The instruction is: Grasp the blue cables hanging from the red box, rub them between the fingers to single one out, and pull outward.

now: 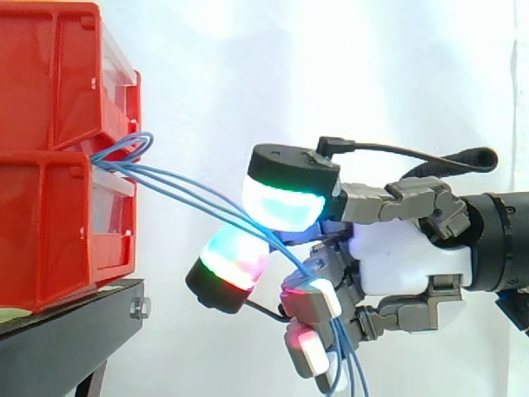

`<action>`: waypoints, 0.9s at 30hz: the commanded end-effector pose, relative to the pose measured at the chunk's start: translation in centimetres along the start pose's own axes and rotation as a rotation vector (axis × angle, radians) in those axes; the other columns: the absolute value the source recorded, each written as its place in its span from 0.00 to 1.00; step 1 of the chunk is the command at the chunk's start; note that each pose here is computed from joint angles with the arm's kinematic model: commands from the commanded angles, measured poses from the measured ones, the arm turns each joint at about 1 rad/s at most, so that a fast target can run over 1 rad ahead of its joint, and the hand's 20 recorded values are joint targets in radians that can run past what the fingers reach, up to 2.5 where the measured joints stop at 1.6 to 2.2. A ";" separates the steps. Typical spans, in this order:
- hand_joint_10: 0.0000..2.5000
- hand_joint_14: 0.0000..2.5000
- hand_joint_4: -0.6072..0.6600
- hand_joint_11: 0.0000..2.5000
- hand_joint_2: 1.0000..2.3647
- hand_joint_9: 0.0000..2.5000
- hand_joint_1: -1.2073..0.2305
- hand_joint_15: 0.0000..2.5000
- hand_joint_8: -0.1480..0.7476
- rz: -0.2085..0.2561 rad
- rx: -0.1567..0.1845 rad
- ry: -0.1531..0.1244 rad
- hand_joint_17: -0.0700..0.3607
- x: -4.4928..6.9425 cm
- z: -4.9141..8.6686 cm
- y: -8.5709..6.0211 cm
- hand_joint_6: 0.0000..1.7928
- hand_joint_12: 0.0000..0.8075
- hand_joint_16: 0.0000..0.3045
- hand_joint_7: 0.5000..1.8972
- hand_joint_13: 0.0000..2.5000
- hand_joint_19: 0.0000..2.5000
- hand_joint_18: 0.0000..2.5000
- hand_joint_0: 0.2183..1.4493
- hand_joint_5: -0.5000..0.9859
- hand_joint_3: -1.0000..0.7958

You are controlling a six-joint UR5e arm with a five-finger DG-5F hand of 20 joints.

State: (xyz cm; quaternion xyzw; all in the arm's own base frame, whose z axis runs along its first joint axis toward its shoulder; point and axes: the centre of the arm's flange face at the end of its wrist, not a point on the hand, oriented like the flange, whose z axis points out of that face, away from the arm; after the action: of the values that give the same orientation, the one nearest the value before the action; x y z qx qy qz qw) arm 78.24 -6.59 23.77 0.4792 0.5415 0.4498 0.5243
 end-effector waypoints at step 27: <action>0.01 0.01 0.51 0.38 0.00 0.46 0.21 0.24 0.47 -0.031 -0.009 -0.012 0.41 -1.1 -0.4 1.6 0.50 0.43 0.16 0.21 0.41 0.25 0.37 0.40 0.21 0.28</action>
State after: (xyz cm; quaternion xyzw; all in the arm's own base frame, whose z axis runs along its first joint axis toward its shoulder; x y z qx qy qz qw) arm 77.93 -7.43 25.48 0.4717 0.5432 0.4419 0.5359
